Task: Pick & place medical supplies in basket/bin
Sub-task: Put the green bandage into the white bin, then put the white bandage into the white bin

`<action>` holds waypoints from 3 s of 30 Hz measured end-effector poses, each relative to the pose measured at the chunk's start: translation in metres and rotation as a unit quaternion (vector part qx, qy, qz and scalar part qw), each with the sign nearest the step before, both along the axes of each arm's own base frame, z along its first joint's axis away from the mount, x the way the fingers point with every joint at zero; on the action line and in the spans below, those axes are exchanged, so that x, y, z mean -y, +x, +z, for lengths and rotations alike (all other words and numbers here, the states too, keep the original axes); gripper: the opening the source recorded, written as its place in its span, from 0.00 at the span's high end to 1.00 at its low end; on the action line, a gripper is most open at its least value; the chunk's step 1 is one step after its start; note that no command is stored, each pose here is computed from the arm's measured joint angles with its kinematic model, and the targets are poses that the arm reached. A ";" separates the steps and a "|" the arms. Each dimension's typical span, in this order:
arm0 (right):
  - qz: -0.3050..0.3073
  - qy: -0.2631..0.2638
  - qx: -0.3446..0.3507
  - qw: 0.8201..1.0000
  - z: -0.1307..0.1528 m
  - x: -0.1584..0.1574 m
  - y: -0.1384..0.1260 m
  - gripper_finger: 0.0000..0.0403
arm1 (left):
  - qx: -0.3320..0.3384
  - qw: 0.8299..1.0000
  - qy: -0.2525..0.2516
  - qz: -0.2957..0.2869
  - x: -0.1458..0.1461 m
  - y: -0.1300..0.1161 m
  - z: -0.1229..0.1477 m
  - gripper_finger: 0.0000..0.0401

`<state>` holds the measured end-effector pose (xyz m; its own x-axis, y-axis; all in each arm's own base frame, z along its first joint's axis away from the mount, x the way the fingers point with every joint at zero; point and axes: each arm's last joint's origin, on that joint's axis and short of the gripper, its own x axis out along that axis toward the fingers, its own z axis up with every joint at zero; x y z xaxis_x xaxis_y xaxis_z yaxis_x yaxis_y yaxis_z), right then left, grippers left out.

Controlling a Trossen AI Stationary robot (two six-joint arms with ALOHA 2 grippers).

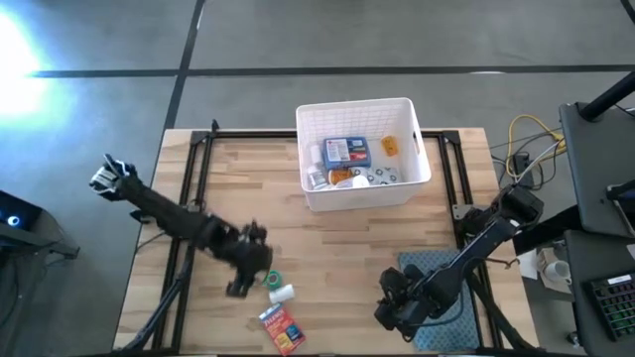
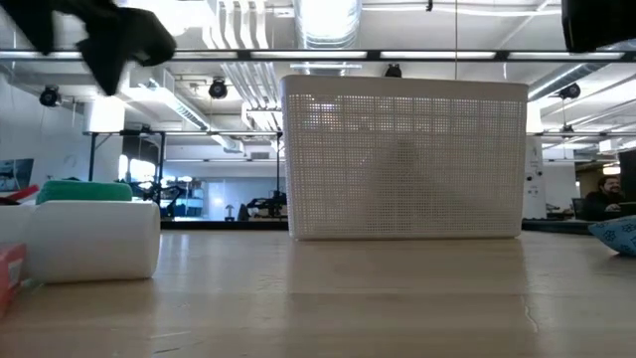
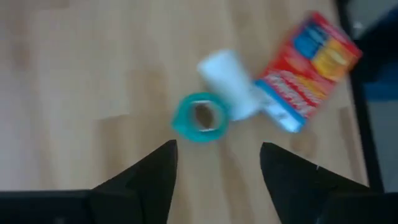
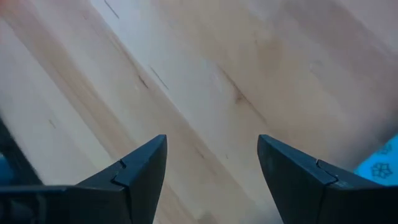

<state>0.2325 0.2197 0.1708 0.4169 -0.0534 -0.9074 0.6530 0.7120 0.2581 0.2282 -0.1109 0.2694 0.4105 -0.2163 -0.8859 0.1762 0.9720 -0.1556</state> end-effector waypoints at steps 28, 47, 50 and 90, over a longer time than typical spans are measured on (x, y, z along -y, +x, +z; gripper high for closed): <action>0.057 0.010 -0.001 0.998 0.000 -0.003 0.003 0.40 | -0.067 0.992 0.101 -0.046 0.040 0.048 -0.094 0.27; 0.052 -0.003 0.004 0.999 0.000 -0.001 0.003 0.40 | -0.075 0.990 0.117 -0.023 0.006 0.057 -0.063 0.65; 0.052 -0.004 0.003 0.999 -0.001 -0.001 0.003 0.40 | -0.036 0.988 0.148 -0.002 -0.006 0.062 -0.027 0.67; 0.029 -0.007 0.009 0.999 0.000 0.007 0.011 0.40 | 0.001 0.962 0.256 0.089 -0.149 0.058 0.174 0.29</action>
